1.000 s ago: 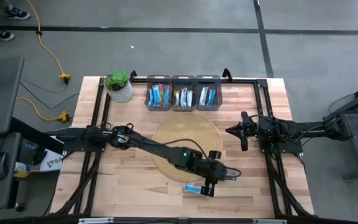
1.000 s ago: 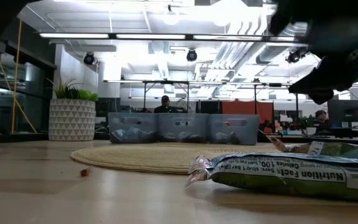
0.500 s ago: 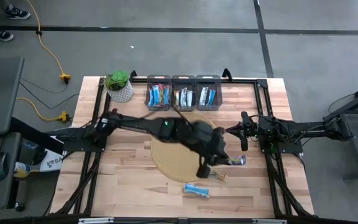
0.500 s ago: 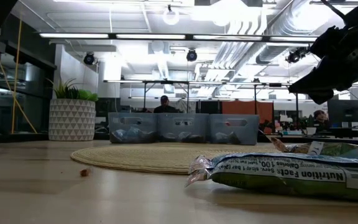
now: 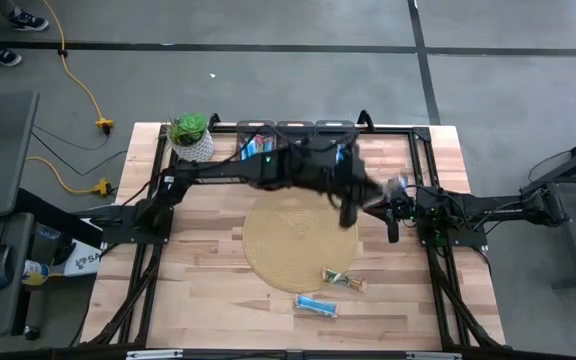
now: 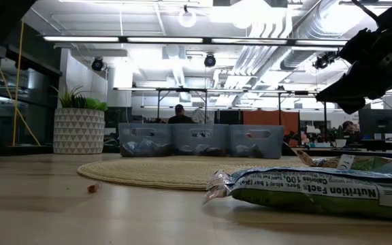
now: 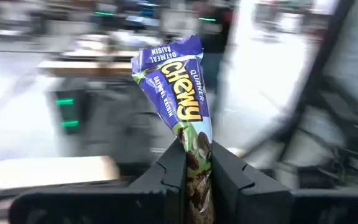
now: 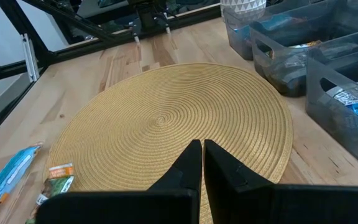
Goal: Pick and place Granola Bars by type
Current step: Put the blue granola bar into the right black bin
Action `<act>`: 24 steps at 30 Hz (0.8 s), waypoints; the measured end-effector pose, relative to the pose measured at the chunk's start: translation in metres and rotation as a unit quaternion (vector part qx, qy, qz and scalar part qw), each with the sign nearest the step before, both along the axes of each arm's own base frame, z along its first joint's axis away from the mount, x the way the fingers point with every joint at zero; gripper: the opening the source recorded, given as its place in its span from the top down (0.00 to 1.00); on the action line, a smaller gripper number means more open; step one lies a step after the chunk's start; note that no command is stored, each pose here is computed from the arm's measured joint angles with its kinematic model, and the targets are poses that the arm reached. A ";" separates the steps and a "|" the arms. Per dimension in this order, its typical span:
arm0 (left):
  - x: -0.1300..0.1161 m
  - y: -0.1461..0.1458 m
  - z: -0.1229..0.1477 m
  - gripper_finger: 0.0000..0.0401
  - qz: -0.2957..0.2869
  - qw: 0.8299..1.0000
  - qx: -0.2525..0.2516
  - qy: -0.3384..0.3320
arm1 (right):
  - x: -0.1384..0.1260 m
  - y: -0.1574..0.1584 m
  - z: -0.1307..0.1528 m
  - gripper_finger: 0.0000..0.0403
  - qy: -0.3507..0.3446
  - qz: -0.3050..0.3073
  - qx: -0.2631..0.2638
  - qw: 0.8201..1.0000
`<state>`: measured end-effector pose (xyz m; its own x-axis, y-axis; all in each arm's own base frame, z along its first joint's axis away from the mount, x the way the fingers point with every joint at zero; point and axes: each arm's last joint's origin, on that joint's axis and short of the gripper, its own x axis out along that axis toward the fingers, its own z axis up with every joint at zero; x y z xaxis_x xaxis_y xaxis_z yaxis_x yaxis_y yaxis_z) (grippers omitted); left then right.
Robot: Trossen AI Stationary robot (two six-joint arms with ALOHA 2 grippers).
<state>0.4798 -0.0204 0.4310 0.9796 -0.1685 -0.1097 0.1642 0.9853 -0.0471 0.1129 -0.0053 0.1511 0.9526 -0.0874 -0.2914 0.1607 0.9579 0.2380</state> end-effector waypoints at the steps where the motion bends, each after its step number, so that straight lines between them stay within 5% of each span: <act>1: 0.001 0.008 0.000 0.90 0.035 0.999 0.002 -0.002 | 0.000 0.000 0.000 1.00 0.000 0.000 0.000 1.000; 6: 0.000 0.052 0.005 0.90 0.215 0.976 -0.023 -0.028 | 0.000 0.000 0.000 1.00 0.000 0.000 0.000 1.000; 12: -0.003 0.117 -0.007 0.90 0.398 0.913 -0.086 -0.034 | 0.000 0.000 0.000 1.00 0.000 0.000 0.000 1.000; 18: 0.002 0.178 -0.048 0.90 0.423 0.885 -0.196 0.010 | 0.000 0.000 0.000 1.00 0.000 0.000 0.000 1.000; 24: 0.016 0.209 -0.108 0.90 0.467 0.841 -0.263 0.071 | 0.000 0.000 0.000 1.00 0.000 0.000 0.000 1.000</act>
<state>0.4962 0.1885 0.3234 0.6947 0.6057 -0.3878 -0.7144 0.5184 -0.4701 0.1129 -0.0053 0.1511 0.9526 -0.0874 -0.2914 0.1606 0.9580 0.2377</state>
